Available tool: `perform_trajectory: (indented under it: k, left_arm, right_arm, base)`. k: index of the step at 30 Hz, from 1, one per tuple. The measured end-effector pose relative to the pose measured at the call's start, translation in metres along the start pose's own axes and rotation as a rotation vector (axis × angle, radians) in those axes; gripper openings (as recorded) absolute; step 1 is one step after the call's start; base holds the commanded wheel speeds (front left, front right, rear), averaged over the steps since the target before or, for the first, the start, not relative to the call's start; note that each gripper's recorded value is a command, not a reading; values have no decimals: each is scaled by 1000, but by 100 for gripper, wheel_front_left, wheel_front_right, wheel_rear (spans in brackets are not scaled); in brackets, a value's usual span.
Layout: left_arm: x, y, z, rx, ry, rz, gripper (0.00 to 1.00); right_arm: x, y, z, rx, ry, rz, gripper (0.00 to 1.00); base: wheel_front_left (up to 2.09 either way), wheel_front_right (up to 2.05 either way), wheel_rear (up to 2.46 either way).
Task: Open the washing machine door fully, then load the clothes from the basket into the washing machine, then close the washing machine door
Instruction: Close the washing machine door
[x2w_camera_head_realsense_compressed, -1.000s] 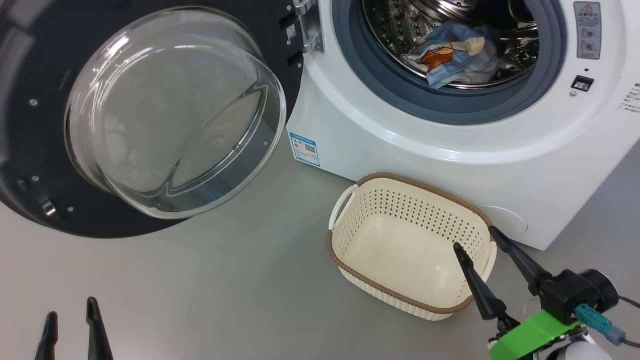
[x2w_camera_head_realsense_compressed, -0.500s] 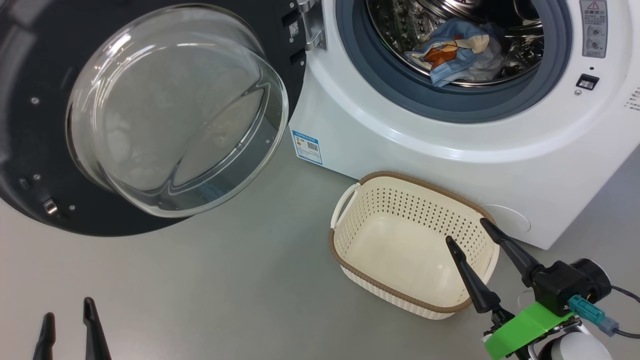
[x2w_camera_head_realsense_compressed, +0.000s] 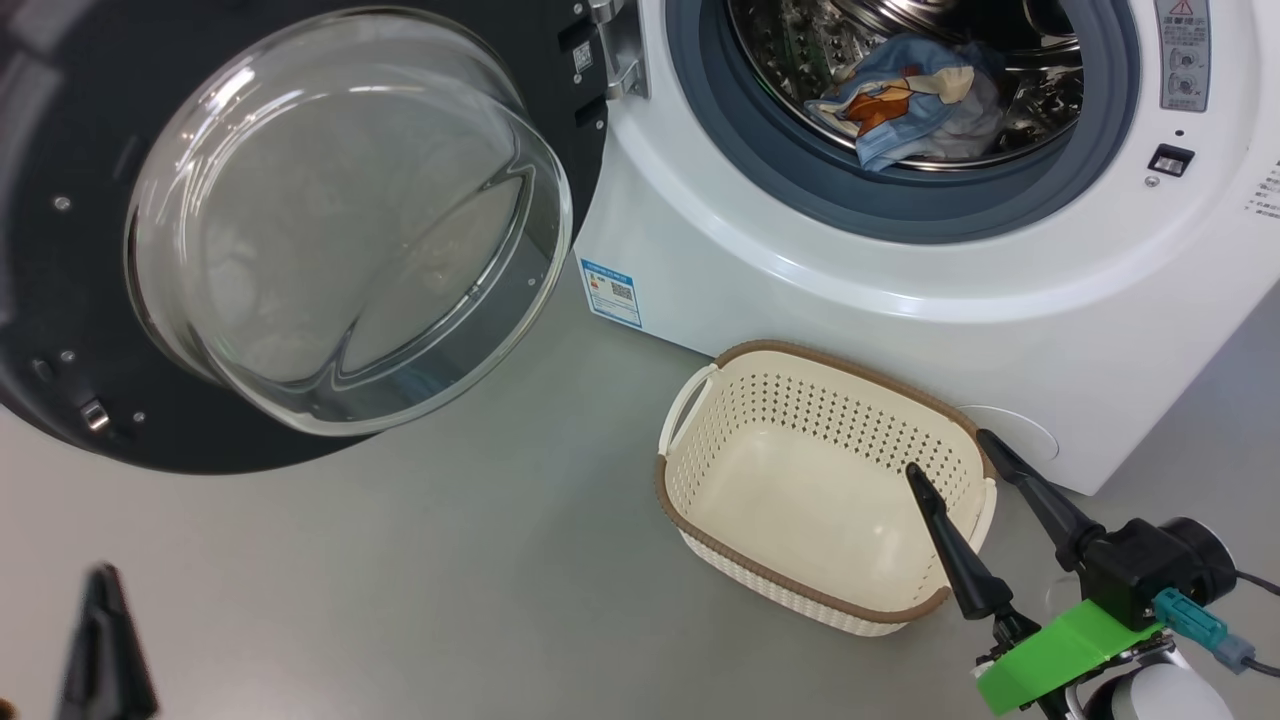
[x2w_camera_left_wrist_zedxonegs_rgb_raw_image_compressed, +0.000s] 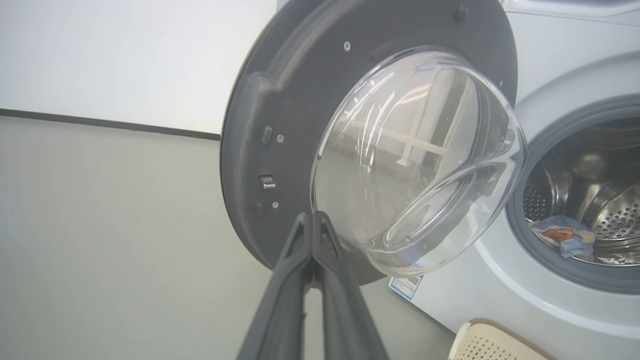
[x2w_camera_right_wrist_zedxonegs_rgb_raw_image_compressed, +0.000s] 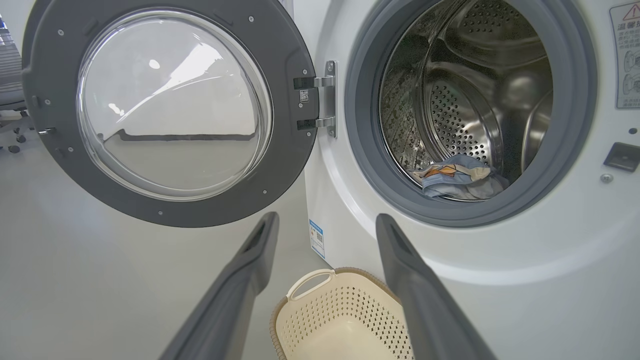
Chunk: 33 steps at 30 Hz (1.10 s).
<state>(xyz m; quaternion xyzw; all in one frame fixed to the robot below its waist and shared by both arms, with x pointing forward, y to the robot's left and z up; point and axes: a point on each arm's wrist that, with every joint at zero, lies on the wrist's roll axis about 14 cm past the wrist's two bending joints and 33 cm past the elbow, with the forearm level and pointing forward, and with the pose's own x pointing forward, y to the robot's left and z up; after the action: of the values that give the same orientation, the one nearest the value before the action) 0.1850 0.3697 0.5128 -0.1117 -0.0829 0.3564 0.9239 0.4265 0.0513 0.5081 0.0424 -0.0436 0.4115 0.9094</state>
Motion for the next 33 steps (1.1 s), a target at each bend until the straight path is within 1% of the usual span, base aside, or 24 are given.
perform_trajectory:
  k: [5, 8, 11, 12, 13, 14, 15, 17, 19, 23, 25, 27, 31, 33]
  left_arm:
    - [28, 0, 54, -16, -183, -3, 0]
    - [44, 0, 89, -87, -293, -10, 0]
    - [63, 5, 125, -100, -381, -41, 0]
    - [70, 8, 136, -96, -403, -48, 0]
    - [70, 8, 136, -96, -403, -48, 0]
    - [85, 14, 155, -119, -437, -54, 0]
    - [85, 14, 155, -119, -437, -54, 0]
    - [102, 19, 166, -160, -448, -55, 0]
    - [118, 28, 172, -239, -446, -38, 0]
    - [151, 34, 179, -345, -381, -34, 0]
    - [167, 35, 179, -424, -330, -30, 0]
    - [181, 36, 173, -479, -257, -25, 0]
    - [201, 34, 145, -530, -60, -14, 0]
    - [207, 40, 136, -541, -2, 15, 0]
  right_arm:
    - [-5, 0, -7, 13, 18, -9, 100]
    - [-7, 1, -10, 20, 23, -10, 100]
    - [-9, 0, -14, 28, 33, -12, 100]
    - [-10, -1, -16, 30, 36, -14, 100]
    - [-10, -1, -16, 30, 36, -14, 100]
    - [-10, -3, -19, 35, 42, -20, 100]
    - [-10, -3, -19, 35, 42, -20, 100]
    - [-11, -7, -22, 37, 47, -26, 100]
    - [-12, -11, -25, 38, 51, -32, 100]
    - [-15, -19, -33, 45, 66, -48, 100]
    - [-15, -22, -37, 49, 72, -53, 100]
    - [-16, -24, -41, 52, 79, -57, 100]
    - [-13, -30, -42, 48, 76, -59, 100]
    - [-13, -33, -45, 48, 81, -60, 100]
  base:
    - [0, 0, 0]
    - [0, 0, 0]
    - [0, 0, 0]
    - [0, 0, 0]
    - [0, 0, 0]
    - [0, 0, 0]
    - [0, 0, 0]
    - [0, 0, 0]
    - [0, 0, 0]
    - [0, 0, 0]
    - [0, 0, 0]
    - [0, 0, 0]
    - [0, 0, 0]
    - [0, 0, 0]
